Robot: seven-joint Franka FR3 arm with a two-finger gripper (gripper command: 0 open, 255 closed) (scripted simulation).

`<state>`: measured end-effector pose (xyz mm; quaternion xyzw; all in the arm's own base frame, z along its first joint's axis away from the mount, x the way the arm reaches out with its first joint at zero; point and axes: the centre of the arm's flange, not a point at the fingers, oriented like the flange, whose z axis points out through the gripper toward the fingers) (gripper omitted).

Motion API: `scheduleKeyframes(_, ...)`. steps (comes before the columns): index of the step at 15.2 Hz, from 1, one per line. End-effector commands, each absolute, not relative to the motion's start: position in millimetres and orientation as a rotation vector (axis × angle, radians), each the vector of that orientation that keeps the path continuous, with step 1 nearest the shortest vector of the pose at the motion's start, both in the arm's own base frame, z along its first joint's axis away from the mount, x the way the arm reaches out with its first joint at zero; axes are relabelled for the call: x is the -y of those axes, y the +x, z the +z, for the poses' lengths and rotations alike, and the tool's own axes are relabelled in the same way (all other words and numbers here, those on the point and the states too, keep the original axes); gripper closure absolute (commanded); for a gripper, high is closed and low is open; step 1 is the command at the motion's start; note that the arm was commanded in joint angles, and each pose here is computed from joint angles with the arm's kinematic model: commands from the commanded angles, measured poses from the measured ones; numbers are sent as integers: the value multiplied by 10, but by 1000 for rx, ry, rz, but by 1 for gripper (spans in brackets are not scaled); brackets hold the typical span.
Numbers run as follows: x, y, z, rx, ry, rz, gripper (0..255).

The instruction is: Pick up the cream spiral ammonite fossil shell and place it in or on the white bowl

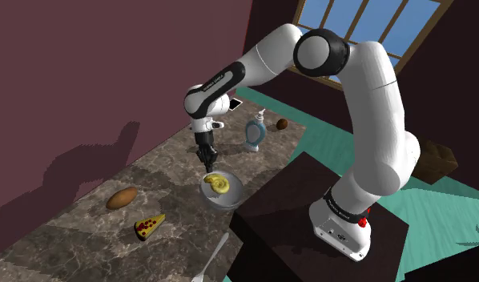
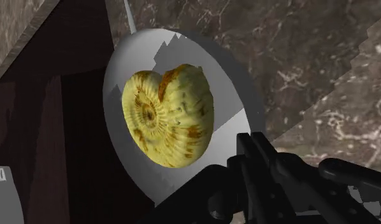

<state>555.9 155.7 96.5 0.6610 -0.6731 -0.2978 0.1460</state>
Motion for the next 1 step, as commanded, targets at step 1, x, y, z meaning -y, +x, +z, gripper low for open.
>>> scheduleKeyframes(1, -1563, 5512, 924, 1926, 1896, -866, 255)
